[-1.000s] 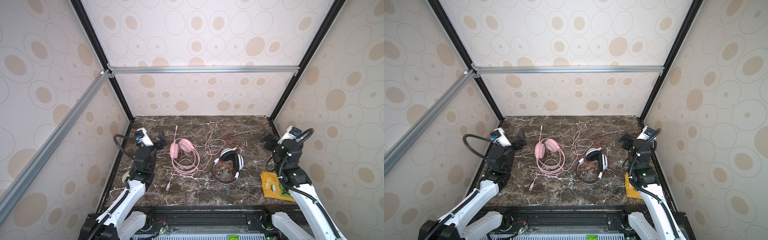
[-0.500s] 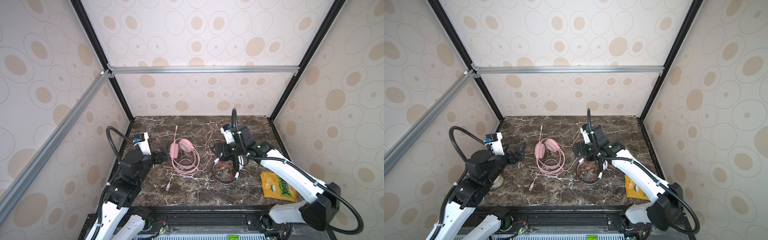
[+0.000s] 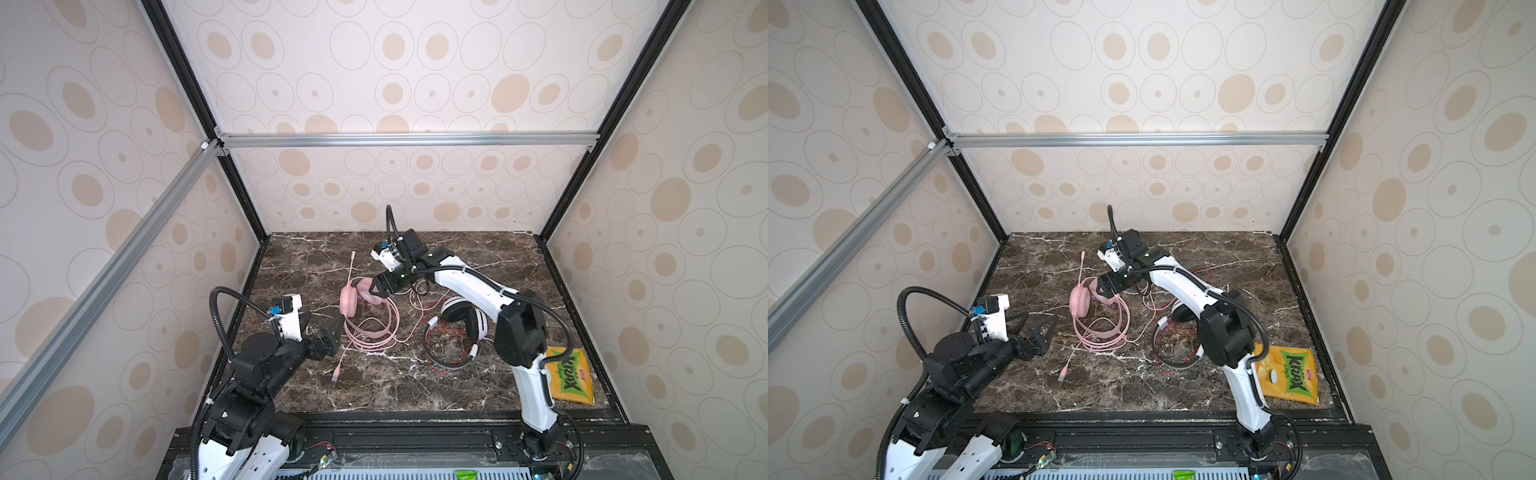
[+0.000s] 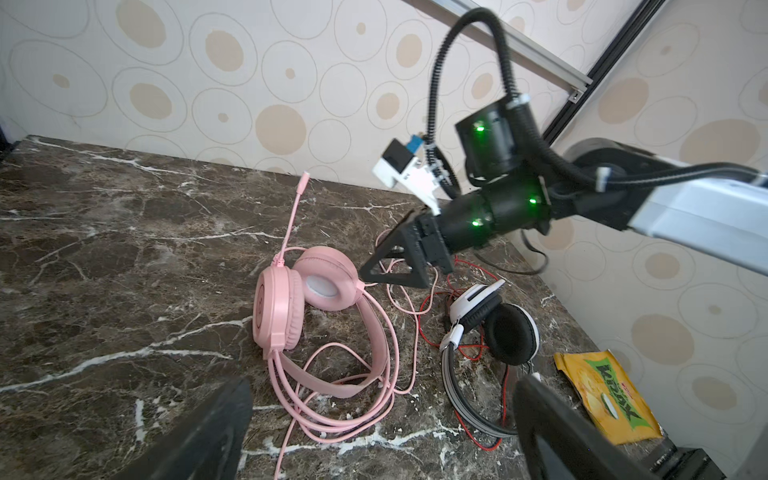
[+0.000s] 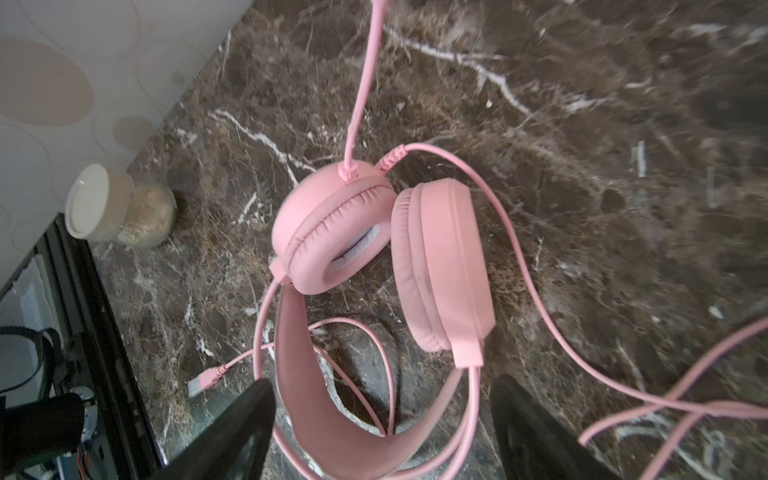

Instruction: Wrap the headphones

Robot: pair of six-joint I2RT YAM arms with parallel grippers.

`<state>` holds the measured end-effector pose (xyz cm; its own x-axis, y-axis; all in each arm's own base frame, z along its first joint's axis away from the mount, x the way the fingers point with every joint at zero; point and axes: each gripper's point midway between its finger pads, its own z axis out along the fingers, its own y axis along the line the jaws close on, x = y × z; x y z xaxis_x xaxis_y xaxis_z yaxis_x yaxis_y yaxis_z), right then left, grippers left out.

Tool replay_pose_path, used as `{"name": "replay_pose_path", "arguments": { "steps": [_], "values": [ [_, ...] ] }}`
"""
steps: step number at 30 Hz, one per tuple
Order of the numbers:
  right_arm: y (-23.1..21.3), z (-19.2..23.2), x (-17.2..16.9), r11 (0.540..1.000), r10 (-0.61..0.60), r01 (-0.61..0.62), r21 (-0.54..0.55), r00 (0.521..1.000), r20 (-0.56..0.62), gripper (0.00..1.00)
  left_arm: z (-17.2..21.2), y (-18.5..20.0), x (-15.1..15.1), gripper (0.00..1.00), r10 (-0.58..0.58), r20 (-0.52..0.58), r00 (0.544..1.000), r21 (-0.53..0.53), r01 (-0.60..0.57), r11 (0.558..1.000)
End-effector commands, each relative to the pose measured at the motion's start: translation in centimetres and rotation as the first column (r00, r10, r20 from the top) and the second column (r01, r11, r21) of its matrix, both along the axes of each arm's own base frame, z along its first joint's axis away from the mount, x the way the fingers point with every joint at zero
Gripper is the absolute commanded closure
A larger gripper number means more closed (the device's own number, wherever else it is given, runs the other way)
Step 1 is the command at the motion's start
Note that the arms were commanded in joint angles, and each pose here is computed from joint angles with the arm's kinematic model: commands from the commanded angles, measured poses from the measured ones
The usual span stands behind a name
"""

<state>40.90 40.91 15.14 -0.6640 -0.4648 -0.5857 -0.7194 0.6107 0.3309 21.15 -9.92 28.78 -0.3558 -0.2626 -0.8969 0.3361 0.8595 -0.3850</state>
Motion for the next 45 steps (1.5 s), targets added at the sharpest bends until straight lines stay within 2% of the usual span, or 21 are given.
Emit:
{"name": "replay_pose_path", "arguments": {
  "steps": [1,7,12,15,20,24,25,26,31,36,40,42,45],
  "values": [
    [1.8,-0.9,0.3,0.998,0.055,-0.056,-0.024,0.998,-0.011,0.17,1.7,-0.2,-0.4,0.02,-0.022,0.068,0.997,-0.013,0.023,1.0],
    [3.2,-3.7,2.3,0.993,0.02,-0.012,-0.117,0.997,0.072,0.17,1.5,0.4,-0.1,0.02,0.016,0.061,0.998,-0.016,-0.015,1.0],
    [1.7,-4.8,3.3,0.981,-0.041,0.063,-0.183,0.992,0.121,0.24,1.5,0.5,-0.2,0.02,0.022,0.072,0.997,-0.017,-0.021,1.0],
    [0.8,-5.4,3.3,0.971,-0.064,0.093,-0.222,0.989,0.133,0.35,1.2,0.5,0.1,0.02,0.031,0.059,0.998,-0.015,-0.03,0.999],
    [-0.4,-3.6,3.8,0.959,-0.145,0.181,-0.218,0.975,0.17,0.51,0.7,1.3,0.5,0.02,0.084,0.033,0.996,-0.015,-0.083,0.996],
    [-1.2,0.2,3.3,0.952,-0.246,0.271,-0.141,0.954,0.172,0.7,0.4,2.8,0.8,0.02,0.18,-0.016,0.984,-0.011,-0.18,0.984],
    [-1.4,1.6,3.0,0.949,-0.278,0.299,-0.105,0.944,0.176,0.72,0.1,3.2,0.8,0.02,0.209,-0.046,0.977,-0.04,-0.21,0.977],
    [-1.7,2.6,2.7,0.944,-0.302,0.32,-0.082,0.936,0.181,0.72,-0.2,2.7,0.7,0.02,0.189,-0.065,0.98,-0.073,-0.194,0.978],
    [-3.9,8.5,0.5,0.869,-0.487,0.492,0.054,0.828,0.278,0.7,-0.1,-1.0,0.9,0.02,0.021,-0.21,0.978,-0.243,-0.073,0.967],
    [-5.4,12.0,-2.4,0.791,-0.596,0.591,0.159,0.685,0.419,0.69,0.2,-0.7,1.1,0.02,0.07,-0.374,0.925,-0.249,-0.172,0.953],
    [-6.8,13.6,-4.3,0.721,-0.664,0.668,0.186,0.589,0.46,0.7,0.5,-2.7,1.0,0.02,-0.024,-0.491,0.871,-0.352,-0.173,0.92],
    [-7.6,14.9,-5.3,0.678,-0.694,0.704,0.213,0.516,0.503,0.72,0.5,-3.5,0.9,0.02,-0.061,-0.539,0.84,-0.413,-0.2,0.888],
    [-8.2,16.3,-6.1,0.66,-0.694,0.717,0.224,0.467,0.548,0.72,0.2,-3.6,0.7,0.02,-0.059,-0.593,0.803,-0.425,-0.25,0.87]
  ]
}}
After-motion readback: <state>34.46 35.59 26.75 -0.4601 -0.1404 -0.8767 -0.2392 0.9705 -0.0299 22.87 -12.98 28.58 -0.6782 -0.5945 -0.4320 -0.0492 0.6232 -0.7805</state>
